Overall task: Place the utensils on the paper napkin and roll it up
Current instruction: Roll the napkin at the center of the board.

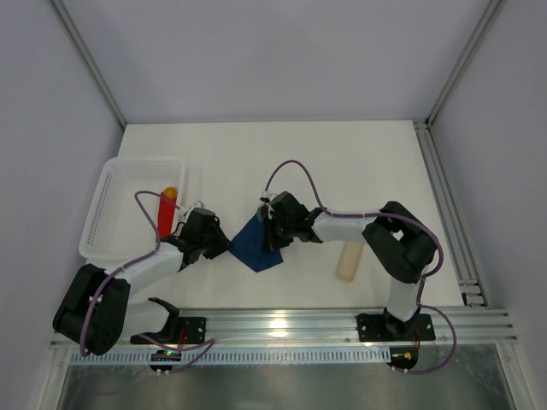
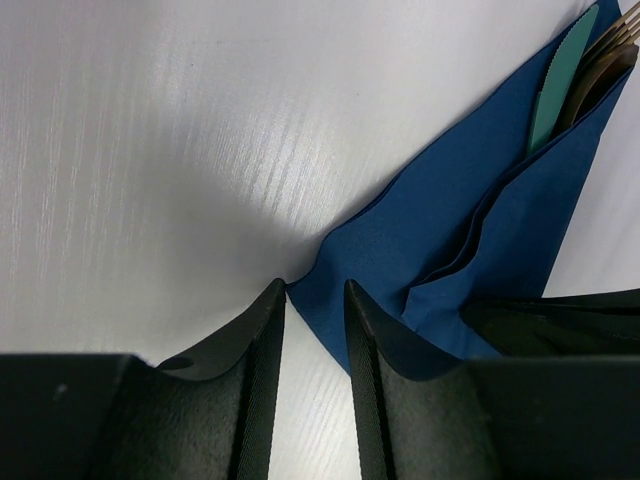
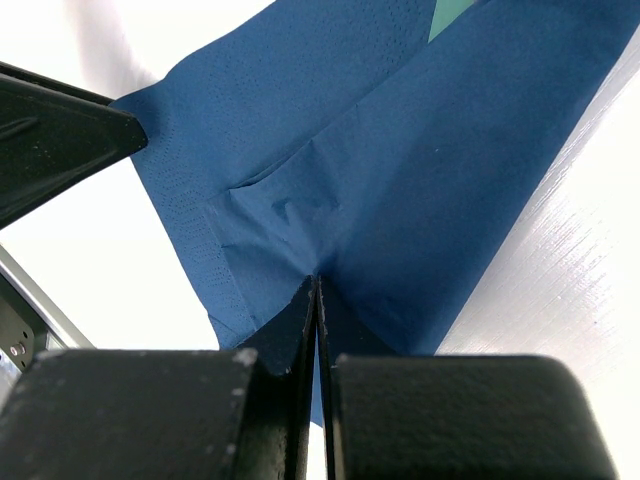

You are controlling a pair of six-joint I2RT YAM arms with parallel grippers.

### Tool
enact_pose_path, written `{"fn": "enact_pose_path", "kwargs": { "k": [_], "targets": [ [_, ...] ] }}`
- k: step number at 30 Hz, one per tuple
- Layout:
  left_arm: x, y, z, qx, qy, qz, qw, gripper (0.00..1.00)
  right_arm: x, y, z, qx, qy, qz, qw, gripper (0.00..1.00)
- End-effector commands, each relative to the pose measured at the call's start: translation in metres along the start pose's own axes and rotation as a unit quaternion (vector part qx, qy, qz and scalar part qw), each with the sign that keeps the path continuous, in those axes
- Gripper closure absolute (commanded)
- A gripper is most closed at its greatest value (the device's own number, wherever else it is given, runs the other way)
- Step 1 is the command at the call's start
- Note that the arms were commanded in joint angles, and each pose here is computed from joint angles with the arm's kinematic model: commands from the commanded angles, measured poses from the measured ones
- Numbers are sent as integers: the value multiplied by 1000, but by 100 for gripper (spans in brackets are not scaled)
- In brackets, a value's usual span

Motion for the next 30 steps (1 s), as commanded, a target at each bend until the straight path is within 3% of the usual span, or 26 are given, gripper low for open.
{"fn": "enact_pose_path", "kwargs": {
  "k": [1, 15, 21, 30],
  "targets": [
    [5, 5, 1, 1, 2, -7, 1000, 68, -5, 5, 7, 14, -7, 19, 1000, 96],
    [0, 0, -5, -12, 10, 6, 1000, 84, -6, 8, 7, 15, -5, 18, 1000, 96],
    [-7, -1, -6, -7, 20, 22, 1000, 100, -5, 8, 7, 16, -5, 18, 1000, 97],
    [-24, -11, -11, -13, 26, 71, 997, 100, -7, 10, 8, 20, -6, 20, 1000, 96]
  ]
}}
Point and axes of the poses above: each gripper's point midway between its finger pads, its own y axis out along the fingers, its own x axis along the line the jaws close on, z = x × y, the point moved 4 cm from there along -y, back along the fingers, and after that the axes turned 1 degree about y, right-handed, at the moved point
